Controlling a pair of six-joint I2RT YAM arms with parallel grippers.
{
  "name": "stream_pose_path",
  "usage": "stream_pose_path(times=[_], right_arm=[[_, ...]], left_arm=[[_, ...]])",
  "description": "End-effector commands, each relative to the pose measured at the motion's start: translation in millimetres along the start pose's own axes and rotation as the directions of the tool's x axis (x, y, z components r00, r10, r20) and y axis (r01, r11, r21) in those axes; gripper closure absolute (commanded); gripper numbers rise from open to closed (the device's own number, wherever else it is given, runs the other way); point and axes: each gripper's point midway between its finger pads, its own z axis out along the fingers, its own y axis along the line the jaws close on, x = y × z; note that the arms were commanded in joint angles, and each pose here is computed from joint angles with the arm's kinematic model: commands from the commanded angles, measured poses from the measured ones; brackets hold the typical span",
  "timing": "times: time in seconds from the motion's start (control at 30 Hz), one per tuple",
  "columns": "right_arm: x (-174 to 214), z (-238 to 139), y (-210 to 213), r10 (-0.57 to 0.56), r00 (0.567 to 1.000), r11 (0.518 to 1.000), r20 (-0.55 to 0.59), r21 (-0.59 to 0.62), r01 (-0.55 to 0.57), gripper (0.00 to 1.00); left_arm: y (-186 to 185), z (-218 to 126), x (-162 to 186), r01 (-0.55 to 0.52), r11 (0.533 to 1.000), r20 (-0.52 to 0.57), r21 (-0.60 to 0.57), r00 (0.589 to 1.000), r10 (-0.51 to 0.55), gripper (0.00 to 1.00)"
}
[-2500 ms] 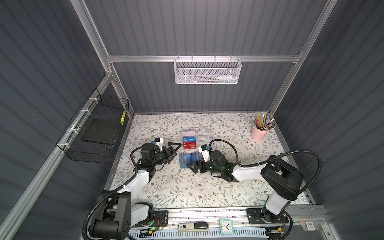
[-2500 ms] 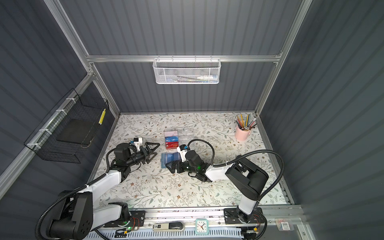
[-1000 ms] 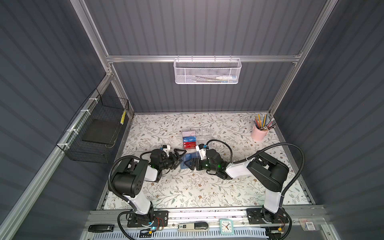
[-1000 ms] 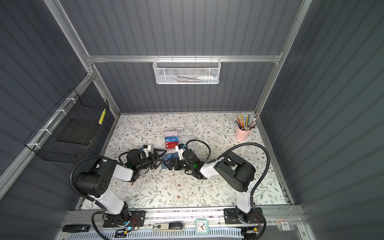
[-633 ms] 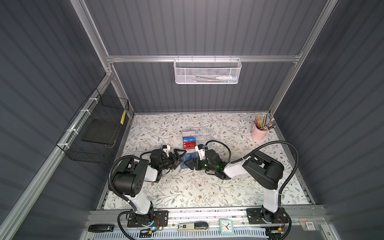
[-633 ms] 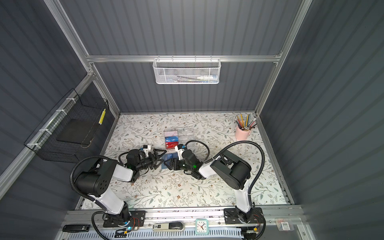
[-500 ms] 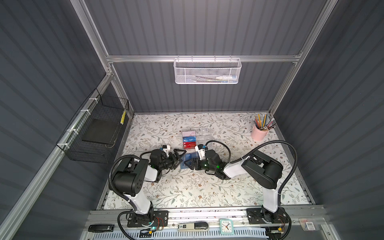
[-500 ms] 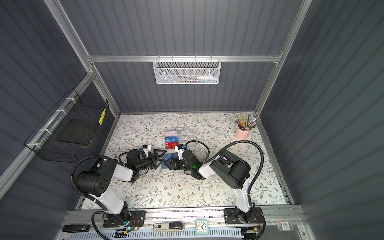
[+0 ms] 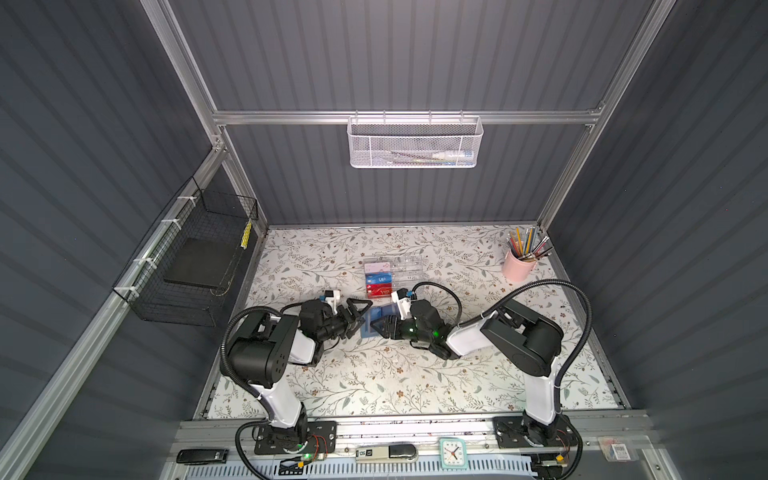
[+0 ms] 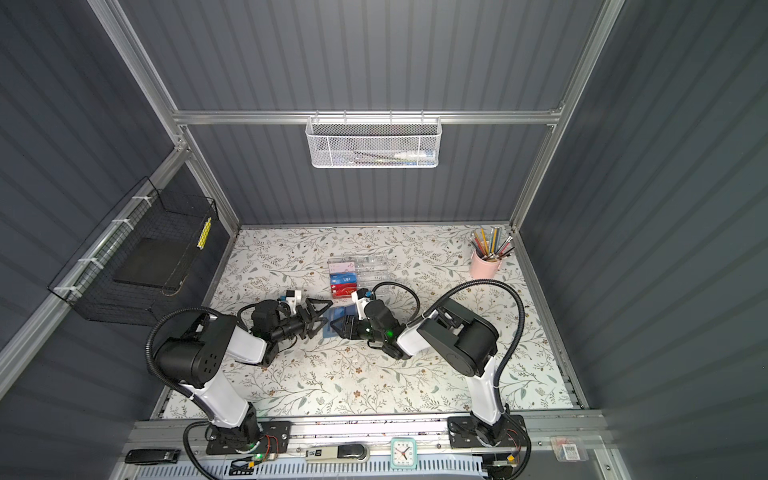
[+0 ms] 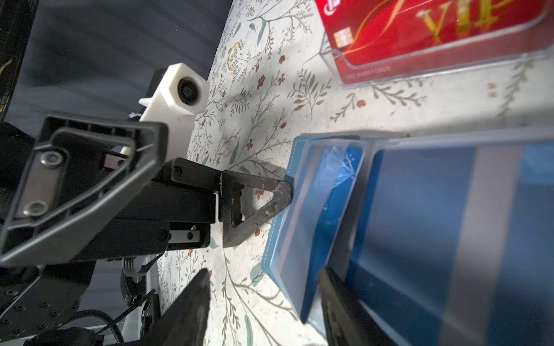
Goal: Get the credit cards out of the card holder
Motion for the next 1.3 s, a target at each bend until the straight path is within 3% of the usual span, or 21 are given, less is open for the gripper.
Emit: stream_pose_path(times=[0.0, 0.33, 0.67, 0.9, 1.27], right_arm=[[-2.6, 5.8, -11.5, 0.018, 1.000, 0.999, 0.004, 0.028, -0.018, 0.46], [-10.5, 9.2, -9.4, 0.034, 0.999, 0.999, 0.018, 0.005, -0.034, 0.61], [-9.9, 9.8, -10.7, 0.045, 0.999, 0.999, 0.023, -0.002, -0.045, 0.86], [-11.0, 9.2, -10.0, 0.045, 0.999, 0.999, 0.027, -0.003, -0.045, 0.97], [-18.4, -3.3, -7.6, 0.028, 0.998, 1.000, 0.056, 0.010, -0.029, 1.00]], left_arm=[[41.2, -5.5, 16.3, 0.106, 0.986, -0.016, -0.126, 0.994, -0.109, 0.00], [43.8, -5.9, 17.7, 0.110, 0.986, -0.018, -0.128, 0.993, -0.114, 0.00], [44.1, -6.8, 18.7, 0.111, 0.986, -0.019, -0.126, 0.993, -0.114, 0.00], [43.6, -7.5, 18.8, 0.110, 0.986, -0.017, -0.125, 0.993, -0.113, 0.00], [43.3, -8.1, 20.1, 0.109, 0.986, -0.022, -0.124, 0.993, -0.113, 0.00]])
